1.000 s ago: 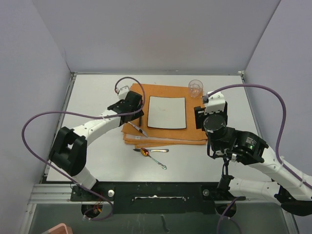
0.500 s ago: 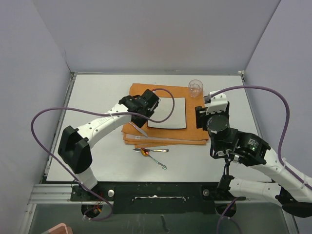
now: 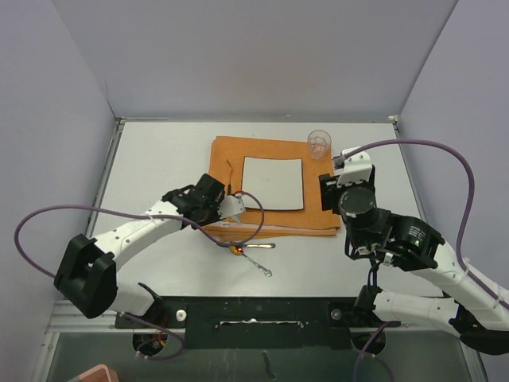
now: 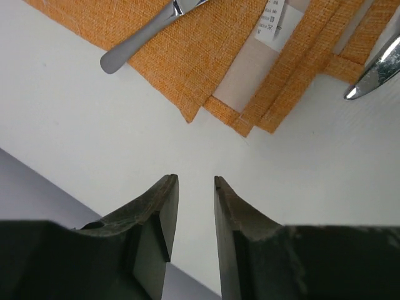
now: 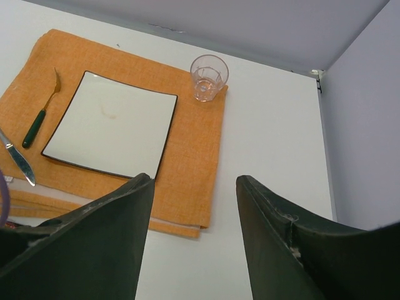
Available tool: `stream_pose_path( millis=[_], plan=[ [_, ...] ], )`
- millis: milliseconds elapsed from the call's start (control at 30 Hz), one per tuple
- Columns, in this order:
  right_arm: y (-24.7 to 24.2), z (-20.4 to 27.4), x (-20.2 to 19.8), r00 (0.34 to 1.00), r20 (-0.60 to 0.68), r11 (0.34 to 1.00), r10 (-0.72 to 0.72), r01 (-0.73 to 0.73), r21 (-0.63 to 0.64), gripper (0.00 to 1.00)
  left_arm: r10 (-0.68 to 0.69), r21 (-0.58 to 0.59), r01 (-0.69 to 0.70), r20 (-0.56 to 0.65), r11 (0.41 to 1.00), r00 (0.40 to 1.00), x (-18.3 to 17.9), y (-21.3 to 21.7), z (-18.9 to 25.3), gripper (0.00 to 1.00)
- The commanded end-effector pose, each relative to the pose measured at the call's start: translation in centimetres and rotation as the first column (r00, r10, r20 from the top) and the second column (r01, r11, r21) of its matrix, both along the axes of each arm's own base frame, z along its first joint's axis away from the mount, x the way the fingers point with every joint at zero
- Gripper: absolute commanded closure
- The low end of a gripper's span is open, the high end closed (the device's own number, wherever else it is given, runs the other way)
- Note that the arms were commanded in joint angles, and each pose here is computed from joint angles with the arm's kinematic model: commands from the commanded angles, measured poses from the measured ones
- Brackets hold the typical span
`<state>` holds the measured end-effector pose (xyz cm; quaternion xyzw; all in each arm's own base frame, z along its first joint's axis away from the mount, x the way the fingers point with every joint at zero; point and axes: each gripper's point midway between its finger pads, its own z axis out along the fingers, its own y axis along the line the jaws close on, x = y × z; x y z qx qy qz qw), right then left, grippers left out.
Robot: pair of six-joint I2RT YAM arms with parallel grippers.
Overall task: Set the dinner table for one person
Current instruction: Place the knife on the napkin.
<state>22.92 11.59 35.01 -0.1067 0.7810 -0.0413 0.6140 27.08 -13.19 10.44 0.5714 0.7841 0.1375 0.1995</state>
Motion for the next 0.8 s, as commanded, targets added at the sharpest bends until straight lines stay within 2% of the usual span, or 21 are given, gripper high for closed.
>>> stream_pose_path(
  millis=[0, 100, 200, 533, 767],
  plan=[
    [-0.8, 2.0, -0.2, 0.999, 0.026, 0.999, -0.019, 0.018, 0.047, 0.44, -0.286, -0.24, 0.351, 0.267, 0.905, 0.92, 4.3, -4.9, 3.1, 0.72],
    [-1.4, 2.5, -0.3, 0.999, 0.034, 0.999, -0.032, 0.03, 0.038, 0.44, -0.322, -0.295, 0.354, 0.152, 0.887, 0.934, 4.1, -4.9, 1.7, 0.72],
    [-1.7, 2.8, -0.3, 0.999, 0.039, 0.999, -0.038, 0.037, 0.013, 0.44, -0.367, -0.319, 0.413, 0.197, 0.853, 0.909, 5.1, -6.3, 1.5, 0.71],
    [-3.0, 3.2, -0.3, 0.995, 0.051, 0.996, -0.081, 0.083, -0.033, 0.43, -0.428, -0.314, 0.446, 0.128, 0.838, 0.894, 8.9, -7.3, -2.9, 0.72],
    [-3.4, 3.7, -0.1, 0.993, 0.069, 0.993, -0.098, 0.102, -0.057, 0.43, -0.438, -0.342, 0.442, 0.092, 0.829, 0.894, 9.7, -6.8, -4.4, 0.72]
  ],
)
